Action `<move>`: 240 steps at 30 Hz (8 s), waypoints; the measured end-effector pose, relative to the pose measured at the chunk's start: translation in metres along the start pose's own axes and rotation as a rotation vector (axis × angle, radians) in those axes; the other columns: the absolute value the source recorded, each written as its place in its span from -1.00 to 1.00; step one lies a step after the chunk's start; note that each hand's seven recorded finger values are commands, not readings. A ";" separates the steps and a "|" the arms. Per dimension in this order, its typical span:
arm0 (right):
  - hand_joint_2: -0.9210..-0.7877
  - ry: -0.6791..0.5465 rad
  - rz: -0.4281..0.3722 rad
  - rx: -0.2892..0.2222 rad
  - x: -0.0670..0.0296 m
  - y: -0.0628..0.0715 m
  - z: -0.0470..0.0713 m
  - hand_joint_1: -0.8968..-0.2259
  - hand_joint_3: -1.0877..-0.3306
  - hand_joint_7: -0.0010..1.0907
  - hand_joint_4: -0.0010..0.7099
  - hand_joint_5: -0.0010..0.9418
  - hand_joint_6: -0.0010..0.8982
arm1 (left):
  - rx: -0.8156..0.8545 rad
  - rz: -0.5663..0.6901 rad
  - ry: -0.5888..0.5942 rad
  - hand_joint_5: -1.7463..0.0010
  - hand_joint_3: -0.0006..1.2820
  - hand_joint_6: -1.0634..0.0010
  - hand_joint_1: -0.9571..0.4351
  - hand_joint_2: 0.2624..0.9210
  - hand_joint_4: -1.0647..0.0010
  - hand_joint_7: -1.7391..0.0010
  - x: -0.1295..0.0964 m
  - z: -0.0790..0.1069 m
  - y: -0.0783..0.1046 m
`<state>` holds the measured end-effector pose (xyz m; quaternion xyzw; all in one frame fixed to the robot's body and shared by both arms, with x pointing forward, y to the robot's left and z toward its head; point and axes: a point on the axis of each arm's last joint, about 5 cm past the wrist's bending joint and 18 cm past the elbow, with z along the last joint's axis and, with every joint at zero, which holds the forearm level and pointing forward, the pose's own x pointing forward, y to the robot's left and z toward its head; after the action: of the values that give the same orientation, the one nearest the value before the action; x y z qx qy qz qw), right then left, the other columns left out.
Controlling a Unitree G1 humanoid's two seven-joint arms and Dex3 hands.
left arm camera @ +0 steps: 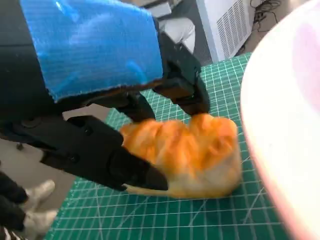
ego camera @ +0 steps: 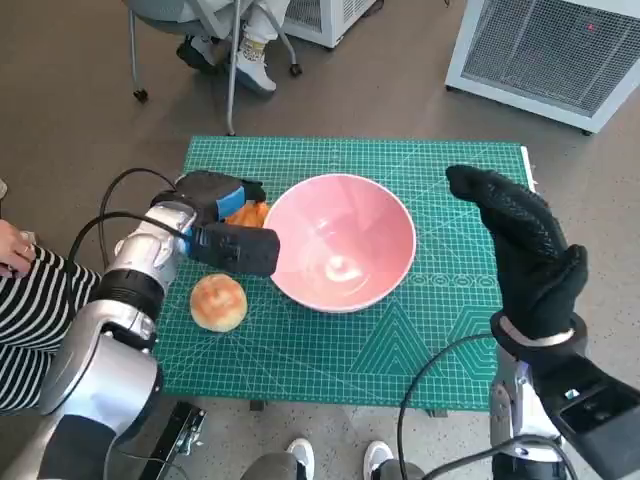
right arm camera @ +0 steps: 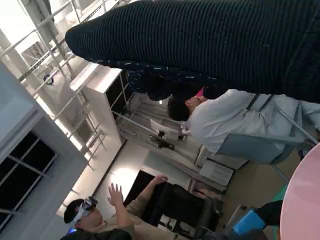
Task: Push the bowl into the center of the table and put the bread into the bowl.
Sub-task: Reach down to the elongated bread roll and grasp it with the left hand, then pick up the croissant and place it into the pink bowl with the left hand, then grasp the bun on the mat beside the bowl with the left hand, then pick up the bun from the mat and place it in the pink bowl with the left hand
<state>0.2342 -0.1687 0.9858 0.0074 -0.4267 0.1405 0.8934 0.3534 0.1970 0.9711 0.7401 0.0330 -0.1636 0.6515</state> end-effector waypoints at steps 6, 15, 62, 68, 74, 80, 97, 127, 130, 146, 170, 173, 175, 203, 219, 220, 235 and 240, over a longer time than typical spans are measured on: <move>-1.00 0.001 -0.008 -0.001 -0.0002 0.001 0.000 -0.43 0.05 -0.34 -0.62 -1.00 -0.77 | 0.004 0.031 0.002 -0.36 -0.89 -0.22 0.37 1.00 -0.24 -0.32 0.000 -0.001 0.000; -1.00 0.003 -0.011 0.002 -0.0003 0.003 -0.001 -0.43 0.05 -0.33 -0.63 -1.00 -0.78 | -0.036 0.091 0.050 -0.31 -0.93 -0.27 0.38 1.00 -0.30 -0.30 -0.003 -0.009 0.003; -1.00 0.000 -0.007 0.033 -0.0024 0.001 -0.003 -0.40 0.05 -0.28 -0.63 -1.00 -0.81 | -0.137 0.664 -0.710 -0.26 -0.89 -0.11 0.37 1.00 -0.34 -0.42 -0.033 0.046 0.055; -1.00 0.000 -0.008 0.034 -0.0026 0.002 -0.003 -0.40 0.05 -0.28 -0.63 -1.00 -0.82 | -0.145 0.546 -0.713 0.36 -0.80 0.15 0.20 0.87 0.00 -0.17 -0.024 0.054 0.040; -1.00 0.000 -0.008 0.034 -0.0027 0.002 -0.003 -0.40 0.05 -0.27 -0.63 -1.00 -0.82 | -0.161 0.408 -0.697 0.93 -0.97 0.11 0.32 0.77 0.15 0.77 -0.019 0.055 0.029; -1.00 0.000 -0.008 0.034 -0.0027 0.002 -0.003 -0.40 0.05 -0.26 -0.63 -1.00 -0.82 | -0.171 0.404 -0.700 0.99 -0.99 0.08 0.34 0.76 0.16 0.90 -0.019 0.055 0.030; -1.00 0.004 -0.030 0.038 -0.0089 0.004 0.000 -0.41 0.05 -0.24 -0.64 -1.00 -0.85 | -0.251 0.377 -0.660 1.00 -0.98 0.69 -0.53 0.90 1.00 0.95 -0.060 -0.014 0.048; -1.00 0.005 -0.036 0.061 -0.0035 0.008 -0.007 -0.38 0.06 -0.20 -0.59 -0.98 -0.87 | -0.325 0.128 -0.496 0.99 -1.00 0.47 -0.15 0.36 0.91 0.95 -0.119 -0.060 0.013; -1.00 0.003 -0.025 0.062 -0.0019 0.007 -0.008 -0.38 0.06 -0.20 -0.59 -0.98 -0.87 | -0.333 0.099 -0.483 0.99 -1.00 0.47 -0.12 0.36 0.90 0.96 -0.119 -0.059 0.011; -1.00 -0.007 0.027 0.087 0.0027 0.004 -0.011 -0.37 0.05 -0.20 -0.59 -0.99 -0.86 | -0.350 -0.046 -0.431 1.00 -0.99 0.46 -0.03 0.40 0.88 0.98 -0.104 -0.045 -0.014; -1.00 -0.002 0.033 0.077 0.0011 0.002 -0.009 -0.38 0.05 -0.19 -0.59 -0.99 -0.87 | -0.311 -0.283 -0.261 0.35 -0.93 -0.05 0.42 0.65 -0.23 0.31 -0.071 -0.033 -0.045; -1.00 -0.002 0.032 0.076 0.0006 0.002 -0.008 -0.38 0.05 -0.19 -0.59 -0.99 -0.87 | -0.301 -0.275 -0.259 -0.04 -0.89 -0.02 0.41 0.82 -0.28 -0.09 -0.070 -0.031 -0.044; -1.00 -0.004 0.032 0.076 0.0004 0.002 -0.008 -0.38 0.05 -0.19 -0.59 -0.99 -0.87 | -0.296 -0.268 -0.263 -0.20 -0.87 -0.02 0.39 0.91 -0.30 -0.24 -0.071 -0.031 -0.043; -1.00 0.007 0.022 0.078 -0.0011 0.003 -0.010 -0.37 0.05 -0.19 -0.59 -1.00 -0.88 | -0.351 0.412 -0.405 -0.26 -0.96 -0.26 0.38 0.97 -0.48 -0.25 -0.119 -0.028 0.055; -1.00 0.007 0.019 0.078 -0.0021 0.003 -0.010 -0.37 0.05 -0.18 -0.61 -1.00 -0.89 | -0.386 0.502 -0.655 -0.35 -0.93 -0.19 0.38 0.99 -0.39 -0.25 -0.103 0.025 0.072; -1.00 0.007 0.019 0.077 -0.0023 0.002 -0.010 -0.37 0.05 -0.18 -0.61 -1.00 -0.89 | -0.385 0.488 -0.668 -0.36 -0.90 -0.16 0.38 0.99 -0.35 -0.29 -0.101 0.027 0.072; -1.00 -0.002 -0.009 0.066 -0.0046 0.001 -0.006 -0.38 0.05 -0.18 -0.62 -1.00 -0.90 | -0.250 0.258 -0.701 0.99 -0.99 0.14 -0.06 0.61 0.24 0.94 -0.070 0.056 0.062; -1.00 -0.003 -0.021 0.066 -0.0051 0.001 -0.006 -0.38 0.04 -0.18 -0.62 -1.00 -0.90 | -0.228 0.247 -0.707 1.00 -0.99 0.41 -0.29 0.63 0.53 0.99 -0.063 0.058 0.054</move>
<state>0.2352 -0.1682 0.9783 0.0415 -0.4233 0.1451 0.8933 0.2963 0.1429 1.0351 0.5592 -0.2651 -0.3241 0.7155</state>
